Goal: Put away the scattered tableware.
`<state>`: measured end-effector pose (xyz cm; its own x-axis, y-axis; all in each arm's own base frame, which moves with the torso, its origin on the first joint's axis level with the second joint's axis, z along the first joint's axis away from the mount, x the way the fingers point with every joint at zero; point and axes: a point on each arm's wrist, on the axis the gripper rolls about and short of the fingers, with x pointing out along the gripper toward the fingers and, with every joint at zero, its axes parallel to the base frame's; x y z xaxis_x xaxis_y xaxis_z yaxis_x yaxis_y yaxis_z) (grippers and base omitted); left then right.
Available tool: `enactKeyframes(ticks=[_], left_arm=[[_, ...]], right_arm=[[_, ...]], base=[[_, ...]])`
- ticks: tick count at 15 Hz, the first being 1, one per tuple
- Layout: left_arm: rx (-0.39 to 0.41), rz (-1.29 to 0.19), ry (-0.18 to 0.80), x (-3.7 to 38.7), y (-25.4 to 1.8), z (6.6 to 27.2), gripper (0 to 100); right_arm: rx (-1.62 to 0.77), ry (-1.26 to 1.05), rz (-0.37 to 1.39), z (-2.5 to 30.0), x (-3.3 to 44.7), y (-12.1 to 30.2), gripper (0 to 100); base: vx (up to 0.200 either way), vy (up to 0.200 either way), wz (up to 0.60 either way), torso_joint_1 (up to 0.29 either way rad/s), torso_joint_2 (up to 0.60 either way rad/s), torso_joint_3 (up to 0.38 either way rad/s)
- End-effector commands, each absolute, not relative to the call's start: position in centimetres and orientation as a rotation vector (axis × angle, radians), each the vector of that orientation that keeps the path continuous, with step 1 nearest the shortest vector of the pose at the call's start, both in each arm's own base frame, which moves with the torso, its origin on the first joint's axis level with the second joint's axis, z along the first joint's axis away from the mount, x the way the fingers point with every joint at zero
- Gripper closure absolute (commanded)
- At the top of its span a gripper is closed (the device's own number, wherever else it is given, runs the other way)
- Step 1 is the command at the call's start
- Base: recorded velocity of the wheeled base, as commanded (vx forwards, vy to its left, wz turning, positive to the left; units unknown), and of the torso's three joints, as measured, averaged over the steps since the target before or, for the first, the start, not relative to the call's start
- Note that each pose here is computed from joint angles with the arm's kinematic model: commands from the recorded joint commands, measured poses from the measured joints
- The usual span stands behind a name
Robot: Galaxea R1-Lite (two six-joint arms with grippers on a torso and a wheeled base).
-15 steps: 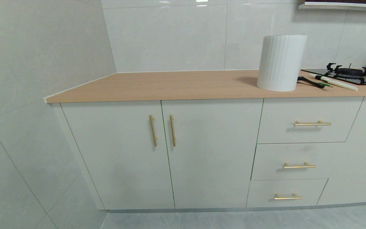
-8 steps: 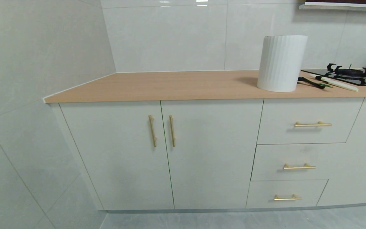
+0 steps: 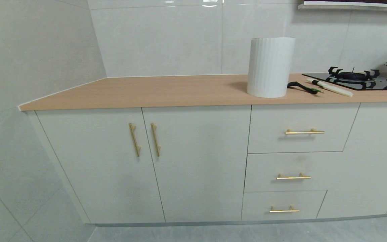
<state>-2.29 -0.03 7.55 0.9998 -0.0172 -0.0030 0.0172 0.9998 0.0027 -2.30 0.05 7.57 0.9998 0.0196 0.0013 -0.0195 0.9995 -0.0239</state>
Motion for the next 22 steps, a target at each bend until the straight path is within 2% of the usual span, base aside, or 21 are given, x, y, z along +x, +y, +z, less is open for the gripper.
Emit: enactKeyframes(ticks=[1, 7, 14, 19, 22], left_arm=[[0.003, -0.017, 0.003, -2.29, -0.03, 7.54, 0], [0.003, -0.017, 0.003, -2.29, -0.03, 7.54, 0], [0.002, -0.017, 0.003, -2.29, -0.03, 7.54, 0], [0.002, -0.017, 0.003, -2.29, -0.03, 7.54, 0], [0.002, -0.017, 0.003, -2.29, -0.03, 7.54, 0]], right_arm=[[-0.025, 0.000, 0.020, 7.57, -2.29, 0.05, 0], [-0.025, 0.000, 0.018, 7.57, -2.29, 0.05, 0], [-0.025, -0.002, 0.018, 7.59, -2.29, 0.05, 0], [-0.025, -0.002, 0.018, 7.59, -2.29, 0.05, 0], [-0.025, -0.002, 0.018, 7.59, -2.29, 0.05, 0]], base=[[0.000, -0.200, 0.00, 0.007, 0.01, 0.007], [0.000, -0.200, 0.00, 0.003, 0.00, 0.002], [0.000, 0.000, 0.00, 0.000, 0.00, 0.000], [0.200, 0.000, 0.00, 0.004, 0.01, 0.002], [0.000, 0.000, 0.00, 0.000, 0.00, 0.000]])
